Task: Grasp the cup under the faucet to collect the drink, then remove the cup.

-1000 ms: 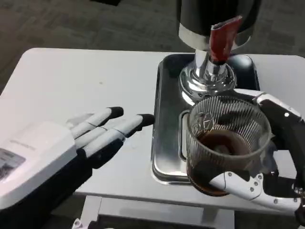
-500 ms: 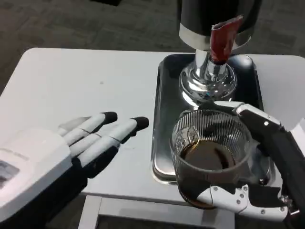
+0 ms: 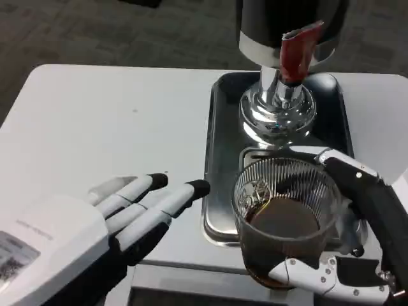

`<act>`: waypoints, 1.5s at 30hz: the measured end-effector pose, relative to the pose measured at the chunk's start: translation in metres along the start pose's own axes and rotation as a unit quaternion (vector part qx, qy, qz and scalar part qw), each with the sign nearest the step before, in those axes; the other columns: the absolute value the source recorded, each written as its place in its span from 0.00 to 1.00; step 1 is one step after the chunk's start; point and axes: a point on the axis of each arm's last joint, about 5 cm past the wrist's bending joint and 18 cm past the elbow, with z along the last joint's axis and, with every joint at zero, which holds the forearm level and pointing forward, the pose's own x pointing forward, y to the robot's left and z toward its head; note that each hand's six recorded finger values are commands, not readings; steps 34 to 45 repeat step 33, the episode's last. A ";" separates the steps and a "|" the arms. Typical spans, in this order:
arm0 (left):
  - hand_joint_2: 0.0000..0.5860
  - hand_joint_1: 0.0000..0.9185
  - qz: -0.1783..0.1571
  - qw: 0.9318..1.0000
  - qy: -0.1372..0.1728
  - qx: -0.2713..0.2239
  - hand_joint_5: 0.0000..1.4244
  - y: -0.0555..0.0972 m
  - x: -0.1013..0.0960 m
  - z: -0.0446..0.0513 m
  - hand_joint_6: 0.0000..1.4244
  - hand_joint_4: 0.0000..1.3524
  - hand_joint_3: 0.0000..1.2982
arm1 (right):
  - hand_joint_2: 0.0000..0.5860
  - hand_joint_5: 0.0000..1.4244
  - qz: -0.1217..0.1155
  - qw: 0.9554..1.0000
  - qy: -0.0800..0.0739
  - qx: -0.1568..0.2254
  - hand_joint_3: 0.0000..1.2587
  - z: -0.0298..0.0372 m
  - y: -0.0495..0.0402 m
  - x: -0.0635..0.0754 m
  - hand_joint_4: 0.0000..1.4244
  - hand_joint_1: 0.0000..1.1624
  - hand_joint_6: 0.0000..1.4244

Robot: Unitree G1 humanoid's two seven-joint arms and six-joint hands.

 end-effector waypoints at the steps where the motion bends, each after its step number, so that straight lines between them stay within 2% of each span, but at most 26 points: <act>1: 0.17 0.00 -0.002 1.000 0.003 0.002 0.00 -0.001 0.000 0.0001 0.02 0.00 0.00 | 0.38 1.00 0.001 1.000 -0.002 -0.001 0.86 0.0001 -0.0001 0.000 0.89 0.75 1.00; 5: 0.17 0.00 -0.005 1.000 0.012 -0.001 0.00 -0.002 -0.001 0.0002 0.02 0.00 0.00 | 0.38 1.00 0.003 1.000 -0.007 -0.003 0.86 0.0004 -0.0004 -0.001 0.89 0.75 1.00; 13: 0.17 0.00 -0.003 1.000 0.018 -0.005 0.00 -0.004 -0.003 0.0004 0.02 0.00 0.00 | 0.38 1.00 0.008 1.000 -0.004 -0.003 0.86 0.0002 0.0000 -0.003 0.89 0.75 1.00; 27: 0.17 0.00 -0.002 1.000 0.017 -0.003 0.00 -0.004 -0.004 0.0010 0.02 0.00 0.00 | 0.39 1.00 0.010 1.000 -0.011 -0.004 0.86 0.0011 0.0009 -0.001 0.89 0.74 1.00; 45: 0.17 0.00 -0.001 1.000 0.016 -0.002 0.00 -0.004 -0.004 0.0007 0.02 0.00 0.00 | 0.39 1.00 0.011 1.000 -0.011 -0.004 0.86 0.0013 0.0013 -0.001 0.89 0.74 1.00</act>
